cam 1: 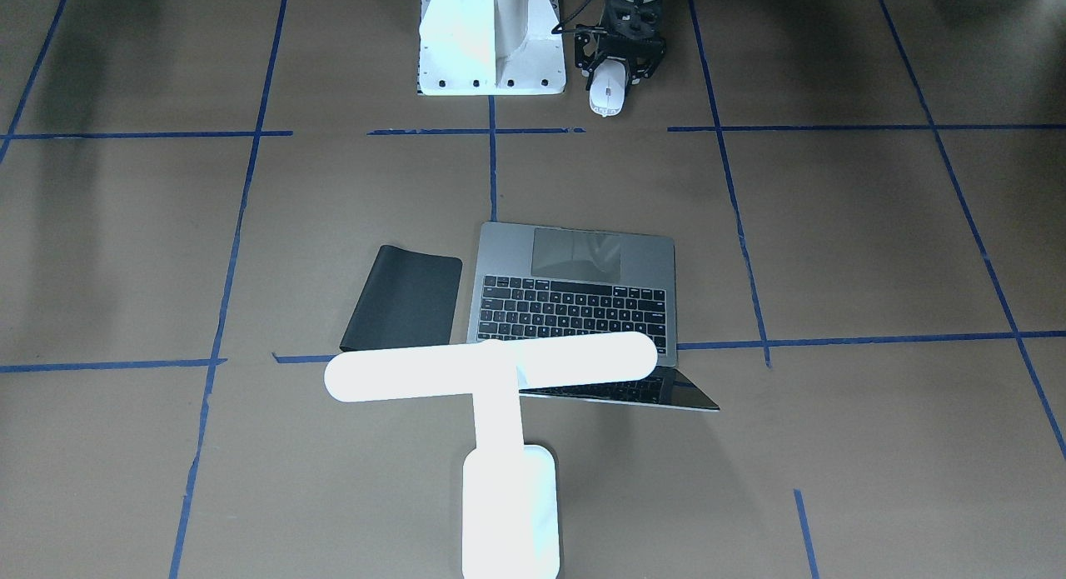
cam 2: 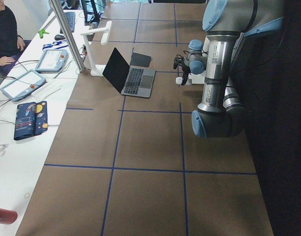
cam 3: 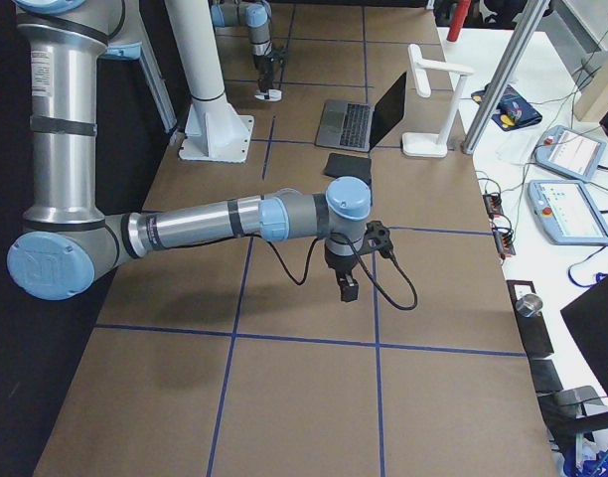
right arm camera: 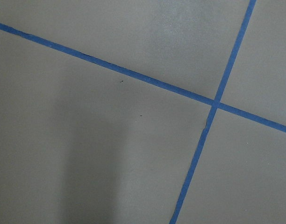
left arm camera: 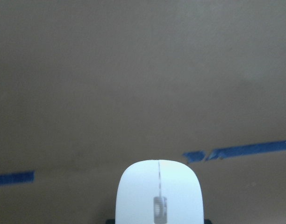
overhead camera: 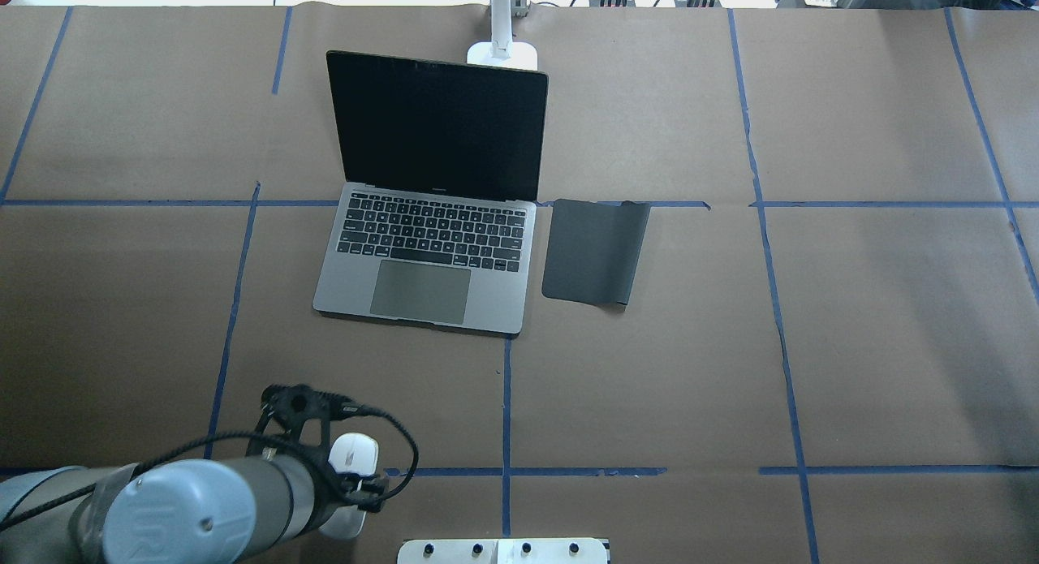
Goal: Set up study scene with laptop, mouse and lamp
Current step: 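Carry the white mouse with the left gripper onto the mouse pad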
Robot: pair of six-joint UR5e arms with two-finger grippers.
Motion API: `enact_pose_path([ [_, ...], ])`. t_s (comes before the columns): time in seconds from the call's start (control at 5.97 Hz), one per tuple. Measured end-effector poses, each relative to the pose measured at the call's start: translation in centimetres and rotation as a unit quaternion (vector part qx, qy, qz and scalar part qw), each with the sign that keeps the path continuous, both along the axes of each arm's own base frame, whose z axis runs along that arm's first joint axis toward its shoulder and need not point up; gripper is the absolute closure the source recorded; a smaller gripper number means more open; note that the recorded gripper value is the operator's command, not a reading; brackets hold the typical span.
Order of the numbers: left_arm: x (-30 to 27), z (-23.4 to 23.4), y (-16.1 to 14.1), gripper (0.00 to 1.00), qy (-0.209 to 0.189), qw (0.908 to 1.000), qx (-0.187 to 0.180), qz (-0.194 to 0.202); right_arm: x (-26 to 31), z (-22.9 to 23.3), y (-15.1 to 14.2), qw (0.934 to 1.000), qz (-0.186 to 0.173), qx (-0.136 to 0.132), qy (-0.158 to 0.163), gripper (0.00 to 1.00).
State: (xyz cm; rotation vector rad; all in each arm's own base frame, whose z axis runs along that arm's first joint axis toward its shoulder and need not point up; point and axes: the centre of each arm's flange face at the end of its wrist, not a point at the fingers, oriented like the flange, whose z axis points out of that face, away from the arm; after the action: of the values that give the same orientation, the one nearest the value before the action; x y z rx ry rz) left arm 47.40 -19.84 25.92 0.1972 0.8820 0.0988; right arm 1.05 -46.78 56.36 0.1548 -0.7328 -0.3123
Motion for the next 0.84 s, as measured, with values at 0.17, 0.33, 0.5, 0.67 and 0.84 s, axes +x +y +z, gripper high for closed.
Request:
enact_pose_path([
  [0.17,0.5,-2.7,-2.4,0.70,0.001,0.9998,0.017,-0.008,0.0,0.0,0.0,1.0000,0.000,0.000,0.000,0.00],
  [0.33,1.8,-5.2,-5.2,0.70,0.001,0.9996,0.020,-0.019,0.0,0.1,0.0,1.0000,0.000,-0.001,0.000,0.00],
  [0.5,4.1,-7.7,-8.9,0.70,0.002,0.9996,0.014,-0.025,0.0,0.1,-0.1,1.0000,0.000,0.000,0.000,0.00],
  [0.67,6.5,-10.2,-12.7,0.70,0.002,0.9996,0.011,-0.025,0.0,0.1,-0.1,1.0000,0.000,0.000,0.001,0.00],
  [0.84,8.6,-12.7,-16.1,0.70,-0.001,0.9996,0.011,-0.024,-0.1,0.1,-0.1,1.0000,0.000,-0.001,0.000,0.00],
])
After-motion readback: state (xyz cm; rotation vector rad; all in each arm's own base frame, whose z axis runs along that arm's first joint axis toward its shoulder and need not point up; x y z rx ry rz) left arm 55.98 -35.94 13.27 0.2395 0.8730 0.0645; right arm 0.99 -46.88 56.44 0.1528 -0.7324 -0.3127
